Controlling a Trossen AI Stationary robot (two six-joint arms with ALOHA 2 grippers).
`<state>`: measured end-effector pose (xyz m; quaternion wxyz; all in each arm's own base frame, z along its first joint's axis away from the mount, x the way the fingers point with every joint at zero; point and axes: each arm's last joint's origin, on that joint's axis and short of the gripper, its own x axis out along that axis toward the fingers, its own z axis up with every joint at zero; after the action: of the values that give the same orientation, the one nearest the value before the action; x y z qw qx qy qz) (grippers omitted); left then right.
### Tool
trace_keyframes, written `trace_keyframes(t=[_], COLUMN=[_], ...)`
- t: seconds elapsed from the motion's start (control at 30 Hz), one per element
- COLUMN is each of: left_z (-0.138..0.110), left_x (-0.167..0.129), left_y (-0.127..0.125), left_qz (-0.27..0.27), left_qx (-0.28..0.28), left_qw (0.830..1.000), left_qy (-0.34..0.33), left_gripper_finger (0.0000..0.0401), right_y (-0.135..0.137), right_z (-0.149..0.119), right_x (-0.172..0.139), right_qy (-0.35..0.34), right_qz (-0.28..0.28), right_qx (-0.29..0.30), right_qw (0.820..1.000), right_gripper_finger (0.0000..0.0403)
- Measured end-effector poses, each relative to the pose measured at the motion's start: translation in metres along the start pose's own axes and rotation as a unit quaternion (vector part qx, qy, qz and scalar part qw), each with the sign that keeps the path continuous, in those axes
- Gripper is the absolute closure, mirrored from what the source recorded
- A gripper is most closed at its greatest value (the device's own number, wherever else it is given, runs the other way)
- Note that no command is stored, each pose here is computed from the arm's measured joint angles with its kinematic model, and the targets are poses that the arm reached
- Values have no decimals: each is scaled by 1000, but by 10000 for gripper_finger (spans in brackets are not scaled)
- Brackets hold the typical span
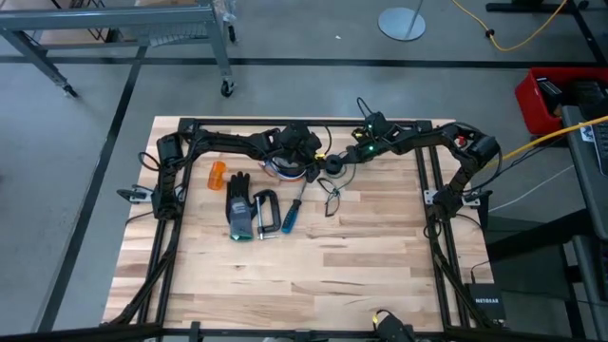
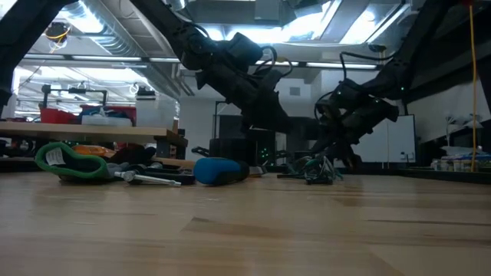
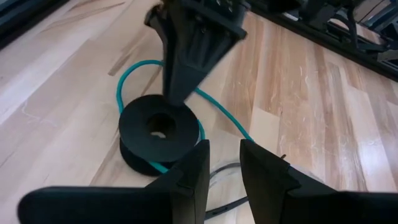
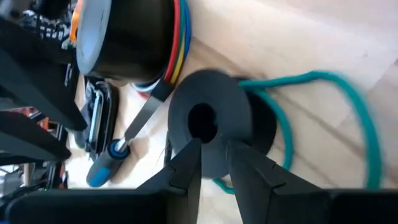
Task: Coil cords
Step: Coil the wire in the cable spool
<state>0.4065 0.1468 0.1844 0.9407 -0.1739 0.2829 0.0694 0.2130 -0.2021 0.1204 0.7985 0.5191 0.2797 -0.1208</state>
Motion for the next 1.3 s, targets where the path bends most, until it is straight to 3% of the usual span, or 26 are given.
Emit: trace_keyframes(t=[0.2, 0.7, 1.07, 1.3], left_z=[-1, -3, -3, -4], left_x=[0, 0, 1, 2], left_y=[-1, -2, -2, -7], left_qz=[-1, 0, 0, -5], left_qx=[0, 7, 19, 26], left_qw=[1000, 1000, 1000, 999], left_qy=[5, 16, 16, 18], left_gripper_finger=[321, 321, 321, 321], right_y=[-1, -18, -8, -6], right_z=[8, 9, -3, -3], right_x=[-6, -17, 5, 6], right_qy=[-10, -23, 18, 9], right_qz=[49, -6, -2, -12], right_qx=[6, 44, 28, 23], right_qw=[999, 999, 999, 1000], right_gripper_finger=[317, 317, 317, 317])
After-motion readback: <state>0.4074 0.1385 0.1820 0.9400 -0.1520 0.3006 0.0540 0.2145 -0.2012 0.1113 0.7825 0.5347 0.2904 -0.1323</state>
